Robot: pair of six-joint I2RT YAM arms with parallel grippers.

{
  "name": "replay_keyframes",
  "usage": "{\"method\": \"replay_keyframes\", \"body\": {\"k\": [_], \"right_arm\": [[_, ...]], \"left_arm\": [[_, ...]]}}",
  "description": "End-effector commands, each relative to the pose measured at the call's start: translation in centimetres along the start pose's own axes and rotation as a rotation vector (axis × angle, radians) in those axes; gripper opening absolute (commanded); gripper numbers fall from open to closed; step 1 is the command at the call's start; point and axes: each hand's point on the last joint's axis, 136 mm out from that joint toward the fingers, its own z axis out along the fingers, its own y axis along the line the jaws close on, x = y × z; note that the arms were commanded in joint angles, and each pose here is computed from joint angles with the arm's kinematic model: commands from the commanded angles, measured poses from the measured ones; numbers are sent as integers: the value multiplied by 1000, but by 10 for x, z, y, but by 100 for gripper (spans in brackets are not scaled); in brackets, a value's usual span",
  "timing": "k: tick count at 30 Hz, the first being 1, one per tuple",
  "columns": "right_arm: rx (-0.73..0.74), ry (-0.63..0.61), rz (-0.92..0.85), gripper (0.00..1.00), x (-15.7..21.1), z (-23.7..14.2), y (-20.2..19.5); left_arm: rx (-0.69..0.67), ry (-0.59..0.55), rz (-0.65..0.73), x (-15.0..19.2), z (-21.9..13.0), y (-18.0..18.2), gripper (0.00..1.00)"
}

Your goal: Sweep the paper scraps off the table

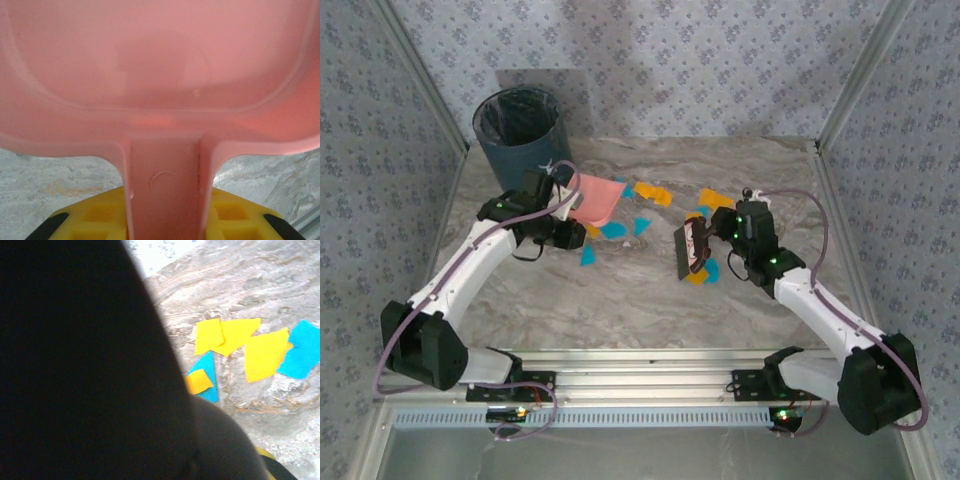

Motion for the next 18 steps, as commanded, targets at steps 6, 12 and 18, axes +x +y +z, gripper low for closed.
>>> {"method": "replay_keyframes", "body": {"k": [6,12,18], "right_arm": [[7,-114,-197,0,-39,-41,10],[133,-133,-322,0,-46,-59,-13],[246,-148,-428,0,-52,-71,-33]], "left_arm": [[-7,155,122,24,15,-19,0],[-28,264,208,45,29,-30,0],[-52,355,290,63,41,-39,0]]}}
